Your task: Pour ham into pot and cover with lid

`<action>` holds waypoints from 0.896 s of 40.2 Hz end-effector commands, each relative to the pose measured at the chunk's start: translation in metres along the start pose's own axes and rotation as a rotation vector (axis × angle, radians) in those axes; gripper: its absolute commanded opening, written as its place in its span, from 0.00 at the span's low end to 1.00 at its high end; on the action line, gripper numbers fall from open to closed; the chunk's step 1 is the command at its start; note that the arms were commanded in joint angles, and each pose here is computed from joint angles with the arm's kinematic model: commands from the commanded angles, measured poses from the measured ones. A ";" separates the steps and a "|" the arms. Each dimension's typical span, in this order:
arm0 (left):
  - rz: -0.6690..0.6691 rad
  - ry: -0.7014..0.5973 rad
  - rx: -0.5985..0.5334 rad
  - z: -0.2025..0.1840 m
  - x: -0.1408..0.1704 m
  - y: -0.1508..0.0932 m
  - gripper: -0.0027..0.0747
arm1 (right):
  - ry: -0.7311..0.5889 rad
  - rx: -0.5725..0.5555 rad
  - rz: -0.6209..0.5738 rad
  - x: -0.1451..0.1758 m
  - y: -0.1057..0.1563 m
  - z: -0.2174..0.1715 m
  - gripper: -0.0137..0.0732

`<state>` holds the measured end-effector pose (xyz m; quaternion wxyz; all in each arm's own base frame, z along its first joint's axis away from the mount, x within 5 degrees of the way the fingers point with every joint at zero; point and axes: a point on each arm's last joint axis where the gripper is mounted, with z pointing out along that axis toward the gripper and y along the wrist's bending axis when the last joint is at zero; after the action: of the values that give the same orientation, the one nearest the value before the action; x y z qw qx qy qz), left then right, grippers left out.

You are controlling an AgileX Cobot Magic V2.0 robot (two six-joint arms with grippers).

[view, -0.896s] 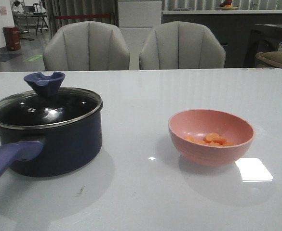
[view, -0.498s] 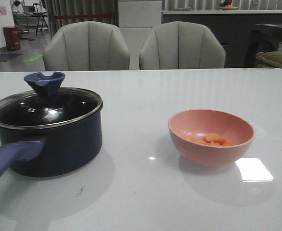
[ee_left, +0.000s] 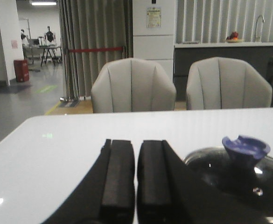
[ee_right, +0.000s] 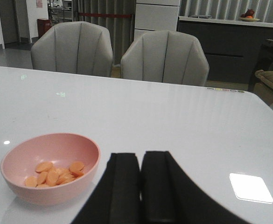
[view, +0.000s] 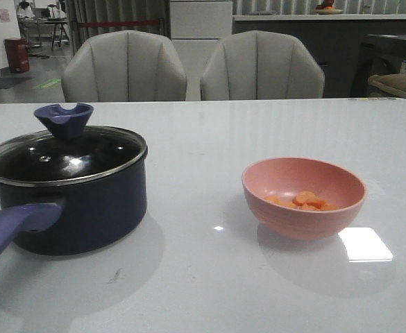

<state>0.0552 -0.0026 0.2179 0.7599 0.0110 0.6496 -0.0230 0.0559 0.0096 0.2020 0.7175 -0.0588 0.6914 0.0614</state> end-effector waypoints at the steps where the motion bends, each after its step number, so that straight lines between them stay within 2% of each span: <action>1: -0.010 -0.170 0.000 -0.003 -0.010 0.000 0.19 | -0.100 0.004 -0.014 -0.009 0.000 -0.002 0.32; 6: -0.027 -0.214 -0.002 -0.004 -0.025 0.000 0.19 | -0.100 0.004 -0.014 -0.009 0.000 -0.002 0.32; 10: -0.060 -0.179 -0.001 -0.002 -0.047 0.000 0.19 | -0.100 0.004 -0.014 -0.009 0.000 -0.002 0.32; 20: -0.070 0.104 0.010 0.021 -0.092 -0.003 0.19 | -0.100 0.004 -0.014 -0.009 0.000 -0.002 0.32; 36: -0.073 0.280 0.003 0.050 -0.079 -0.003 0.19 | -0.100 0.004 -0.014 -0.009 0.000 -0.002 0.32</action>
<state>0.0871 -0.0059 0.2895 0.6366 -0.0038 0.7699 -0.0456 0.0559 0.0096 0.2020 0.7175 -0.0588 0.6914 0.0614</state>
